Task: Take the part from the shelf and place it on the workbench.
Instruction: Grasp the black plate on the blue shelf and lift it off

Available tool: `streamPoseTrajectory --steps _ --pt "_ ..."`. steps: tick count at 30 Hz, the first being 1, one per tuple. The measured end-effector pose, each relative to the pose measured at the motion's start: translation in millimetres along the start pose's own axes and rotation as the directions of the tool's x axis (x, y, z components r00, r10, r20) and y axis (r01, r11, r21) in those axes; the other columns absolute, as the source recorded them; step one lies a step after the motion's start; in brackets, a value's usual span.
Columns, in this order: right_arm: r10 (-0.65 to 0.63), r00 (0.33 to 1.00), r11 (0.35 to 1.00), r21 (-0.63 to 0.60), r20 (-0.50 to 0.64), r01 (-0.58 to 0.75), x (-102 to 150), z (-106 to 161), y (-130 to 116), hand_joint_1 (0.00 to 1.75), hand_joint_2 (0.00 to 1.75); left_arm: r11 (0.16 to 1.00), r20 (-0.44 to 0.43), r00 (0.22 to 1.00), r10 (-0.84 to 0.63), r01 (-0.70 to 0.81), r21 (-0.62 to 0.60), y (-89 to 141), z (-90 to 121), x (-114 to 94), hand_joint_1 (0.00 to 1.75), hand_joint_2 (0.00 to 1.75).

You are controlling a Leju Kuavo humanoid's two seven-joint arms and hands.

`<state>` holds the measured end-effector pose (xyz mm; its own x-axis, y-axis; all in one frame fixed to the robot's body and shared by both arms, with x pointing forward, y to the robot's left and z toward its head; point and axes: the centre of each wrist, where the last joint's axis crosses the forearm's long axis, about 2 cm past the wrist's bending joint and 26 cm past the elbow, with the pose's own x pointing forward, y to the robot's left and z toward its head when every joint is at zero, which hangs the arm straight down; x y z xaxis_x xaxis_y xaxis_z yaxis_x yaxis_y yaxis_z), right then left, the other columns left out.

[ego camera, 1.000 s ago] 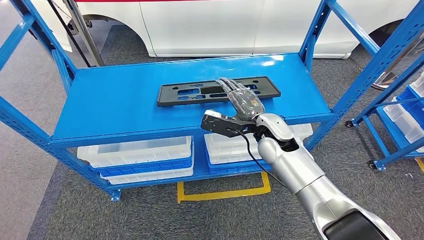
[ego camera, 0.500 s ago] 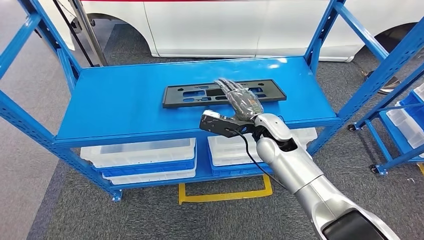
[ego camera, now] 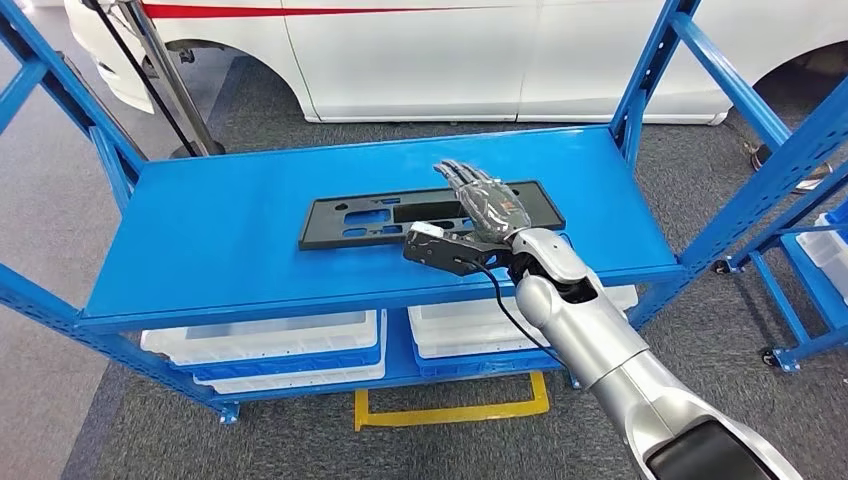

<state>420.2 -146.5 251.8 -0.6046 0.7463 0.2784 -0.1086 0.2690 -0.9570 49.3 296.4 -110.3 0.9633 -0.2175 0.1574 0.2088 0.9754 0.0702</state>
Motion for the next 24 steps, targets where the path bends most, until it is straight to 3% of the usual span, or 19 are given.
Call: streamPoseTrajectory --steps 24 --pt "-0.014 0.999 1.000 0.024 -0.048 0.015 -15.7 9.4 10.2 0.00 0.00 1.000 0.016 1.000 0.014 -0.014 -0.011 -7.6 0.2 0.0 0.00 0.00"
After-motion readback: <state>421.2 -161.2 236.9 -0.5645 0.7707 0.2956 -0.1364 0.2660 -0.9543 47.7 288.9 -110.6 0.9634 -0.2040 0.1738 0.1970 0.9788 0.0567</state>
